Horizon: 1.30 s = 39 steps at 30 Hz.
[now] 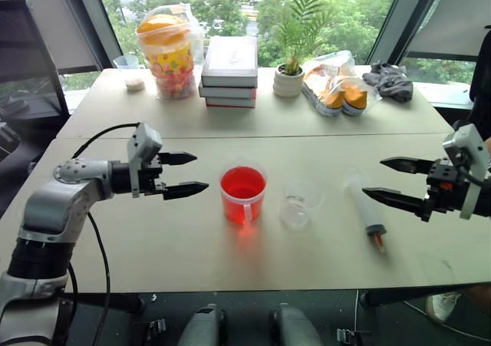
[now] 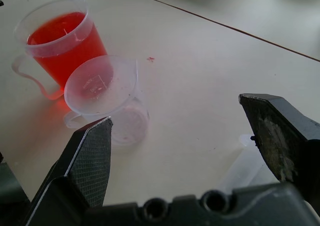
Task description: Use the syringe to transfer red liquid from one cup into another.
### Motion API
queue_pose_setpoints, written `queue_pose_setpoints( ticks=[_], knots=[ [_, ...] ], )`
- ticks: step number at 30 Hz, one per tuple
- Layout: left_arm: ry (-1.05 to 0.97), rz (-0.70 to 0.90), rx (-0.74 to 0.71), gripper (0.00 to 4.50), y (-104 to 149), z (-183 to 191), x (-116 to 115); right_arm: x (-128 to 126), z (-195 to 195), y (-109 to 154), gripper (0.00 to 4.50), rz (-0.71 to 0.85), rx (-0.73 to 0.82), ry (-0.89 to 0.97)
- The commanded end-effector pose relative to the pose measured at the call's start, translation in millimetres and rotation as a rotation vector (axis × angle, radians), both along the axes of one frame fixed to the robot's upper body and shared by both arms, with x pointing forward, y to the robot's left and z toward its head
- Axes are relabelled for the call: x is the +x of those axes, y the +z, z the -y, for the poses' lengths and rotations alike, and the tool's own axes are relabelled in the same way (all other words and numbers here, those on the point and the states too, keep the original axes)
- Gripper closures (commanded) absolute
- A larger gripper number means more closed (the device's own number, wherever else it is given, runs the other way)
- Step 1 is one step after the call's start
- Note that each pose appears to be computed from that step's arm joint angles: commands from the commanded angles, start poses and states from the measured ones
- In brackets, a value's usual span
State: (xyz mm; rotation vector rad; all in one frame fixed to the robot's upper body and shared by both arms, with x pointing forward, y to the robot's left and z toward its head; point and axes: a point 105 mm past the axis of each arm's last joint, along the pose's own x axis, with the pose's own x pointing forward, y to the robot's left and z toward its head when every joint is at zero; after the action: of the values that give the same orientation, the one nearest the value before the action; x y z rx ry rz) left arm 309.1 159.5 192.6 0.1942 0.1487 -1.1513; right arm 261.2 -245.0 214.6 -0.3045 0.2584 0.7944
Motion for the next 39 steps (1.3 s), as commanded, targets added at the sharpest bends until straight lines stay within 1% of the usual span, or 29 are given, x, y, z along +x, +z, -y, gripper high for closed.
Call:
queue_pose_setpoints(
  ticks=[1,8,14,19,21,23,26,29,30,32,34,36,39],
  knots=[
    [-0.024,0.041,0.003,0.0,12,2,-5,-3,-6,6,0.04,0.023,-0.015,0.026],
    [-0.046,0.03,-0.035,0.0,22,6,-9,-4,-9,4,0.04,-0.001,-0.028,0.032],
    [-0.05,0.029,-0.03,0.0,18,9,-12,-5,-7,1,0.04,-0.022,-0.039,0.033],
    [-0.057,0.031,-0.038,0.0,18,15,-13,0,0,-3,0.04,-0.023,-0.082,0.009],
    [-0.069,0.034,-0.035,0.0,14,20,-13,2,7,-9,0.04,-0.056,-0.108,0.002],
    [-0.073,0.041,-0.018,0.0,12,21,-12,5,16,-13,0.04,-0.086,-0.142,-0.017],
    [-0.086,0.052,-0.017,0.0,14,25,-11,19,26,-11,0.04,-0.12,-0.129,-0.085],
    [-0.095,0.059,-0.027,0.0,15,29,-9,31,26,-9,0.04,-0.192,-0.09,-0.123],
    [-0.101,0.059,-0.028,0.0,14,31,-9,34,27,-11,0.04,-0.239,-0.074,-0.144],
    [-0.111,0.063,-0.028,0.0,13,35,-7,43,33,-17,0.04,-0.318,-0.08,-0.215],
    [-0.119,0.066,-0.034,0.0,13,38,-6,52,34,-18,0.04,-0.376,-0.049,-0.278],
    [-0.126,0.07,-0.036,0.0,13,40,-5,57,35,-25,0.04,-0.452,-0.081,-0.337],
    [-0.124,0.076,-0.035,0.0,11,39,-3,59,37,-36,0.04,-0.608,-0.112,-0.463]
  ],
)
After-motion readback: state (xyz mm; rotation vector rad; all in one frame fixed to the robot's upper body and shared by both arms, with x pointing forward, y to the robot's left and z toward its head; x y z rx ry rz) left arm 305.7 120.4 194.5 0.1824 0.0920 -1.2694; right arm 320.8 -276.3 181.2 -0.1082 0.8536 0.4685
